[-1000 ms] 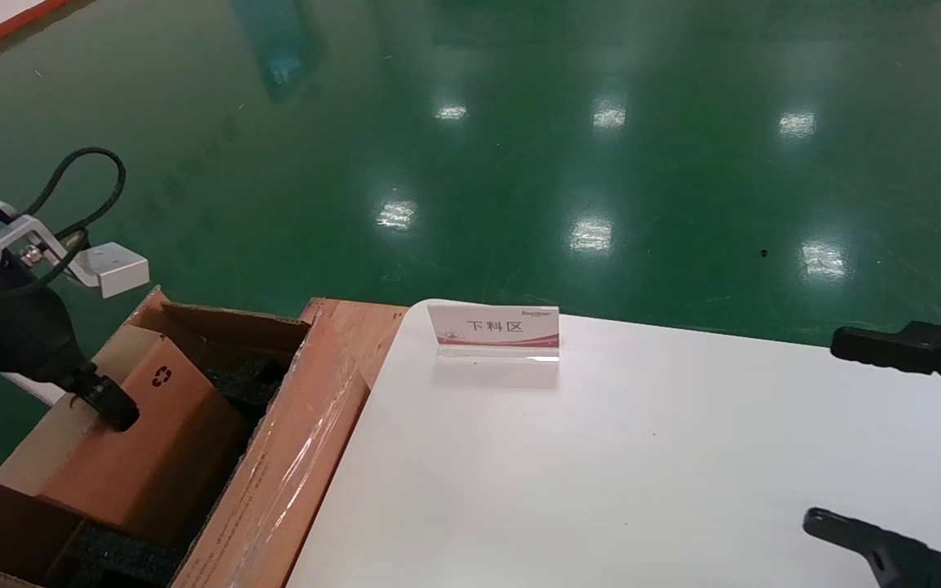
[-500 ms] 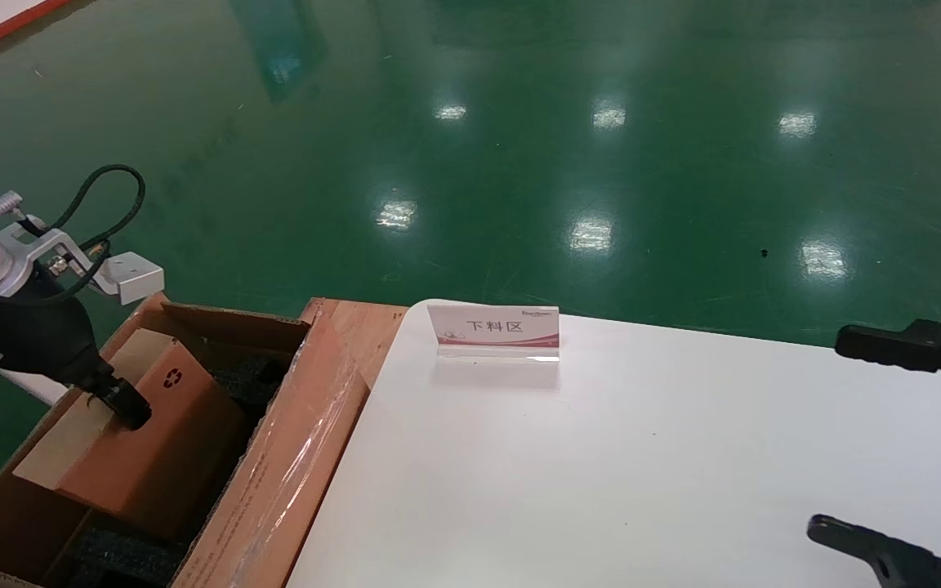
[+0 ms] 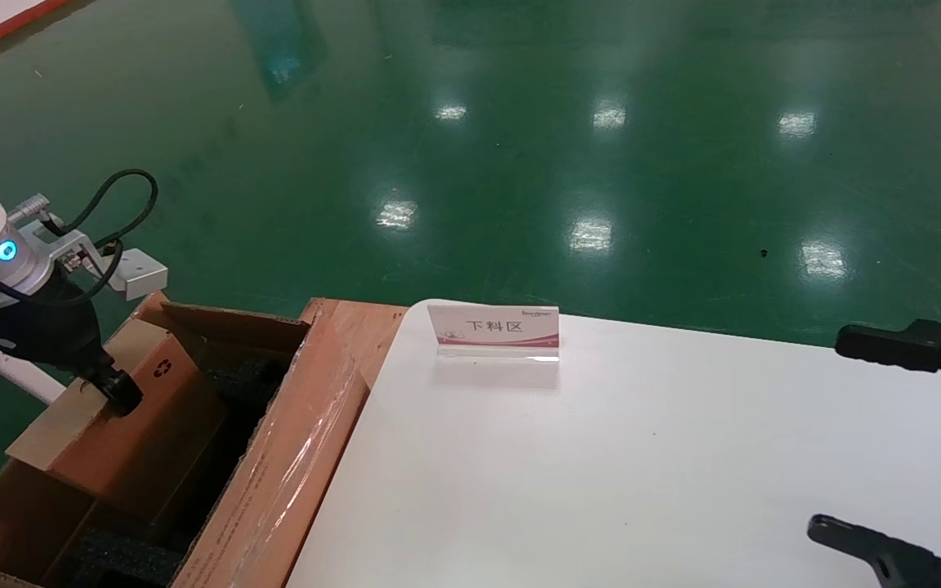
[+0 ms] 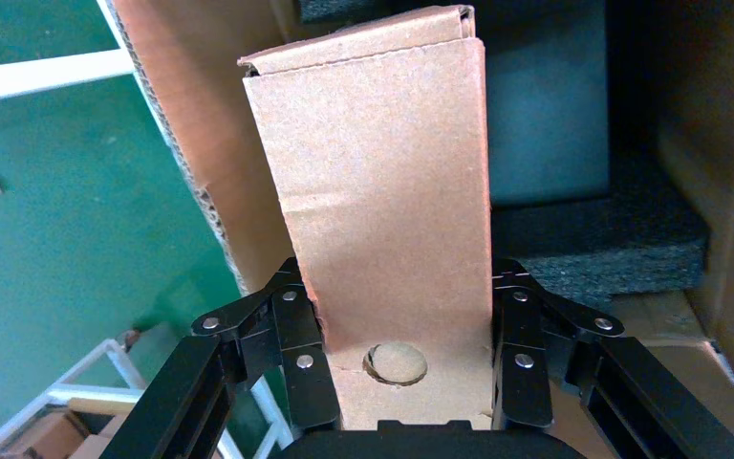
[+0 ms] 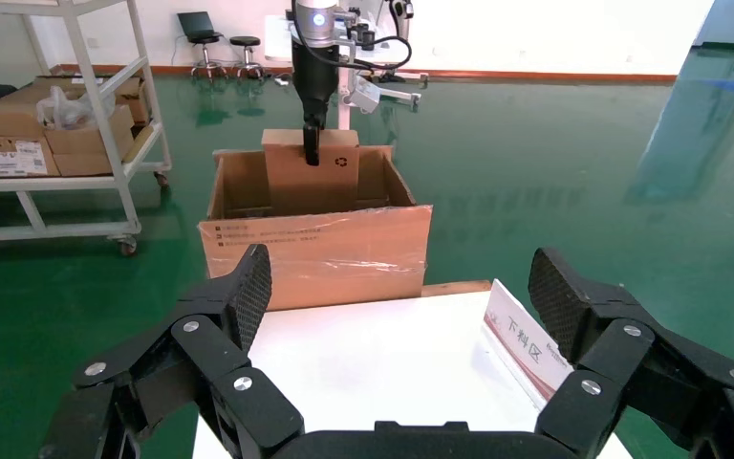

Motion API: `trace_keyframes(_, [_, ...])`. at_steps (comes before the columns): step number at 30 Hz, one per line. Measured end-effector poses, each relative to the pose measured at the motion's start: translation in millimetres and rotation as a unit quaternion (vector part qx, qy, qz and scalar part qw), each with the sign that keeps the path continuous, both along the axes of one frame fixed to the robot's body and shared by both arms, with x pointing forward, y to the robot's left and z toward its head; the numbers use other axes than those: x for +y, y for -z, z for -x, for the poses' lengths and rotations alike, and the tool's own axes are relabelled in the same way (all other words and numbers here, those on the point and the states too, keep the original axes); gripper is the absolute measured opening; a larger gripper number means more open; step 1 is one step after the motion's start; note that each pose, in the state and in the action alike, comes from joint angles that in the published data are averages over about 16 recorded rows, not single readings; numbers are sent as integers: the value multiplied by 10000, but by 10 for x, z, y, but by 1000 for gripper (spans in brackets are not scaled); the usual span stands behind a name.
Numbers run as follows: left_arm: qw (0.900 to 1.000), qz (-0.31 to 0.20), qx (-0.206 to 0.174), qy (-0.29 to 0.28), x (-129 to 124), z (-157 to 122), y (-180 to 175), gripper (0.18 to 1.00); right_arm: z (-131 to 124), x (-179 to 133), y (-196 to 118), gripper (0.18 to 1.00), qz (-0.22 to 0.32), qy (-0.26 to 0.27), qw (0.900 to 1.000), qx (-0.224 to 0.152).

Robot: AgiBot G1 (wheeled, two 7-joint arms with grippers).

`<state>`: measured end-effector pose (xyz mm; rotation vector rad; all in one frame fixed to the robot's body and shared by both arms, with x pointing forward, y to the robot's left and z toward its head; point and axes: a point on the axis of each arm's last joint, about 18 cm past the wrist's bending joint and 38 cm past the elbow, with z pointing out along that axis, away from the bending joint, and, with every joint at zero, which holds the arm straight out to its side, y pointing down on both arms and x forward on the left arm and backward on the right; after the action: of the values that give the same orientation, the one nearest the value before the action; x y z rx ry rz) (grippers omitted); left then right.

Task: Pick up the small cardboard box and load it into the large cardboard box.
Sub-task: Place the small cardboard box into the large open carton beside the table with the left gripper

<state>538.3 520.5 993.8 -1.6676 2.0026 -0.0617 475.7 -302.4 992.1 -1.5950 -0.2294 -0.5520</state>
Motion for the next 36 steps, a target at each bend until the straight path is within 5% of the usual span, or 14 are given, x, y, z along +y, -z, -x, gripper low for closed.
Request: trace_keyframes(36, [9987, -322, 86, -385, 277, -187, 284, 399, 0, 0, 0, 1001, 0, 0, 10000, 0])
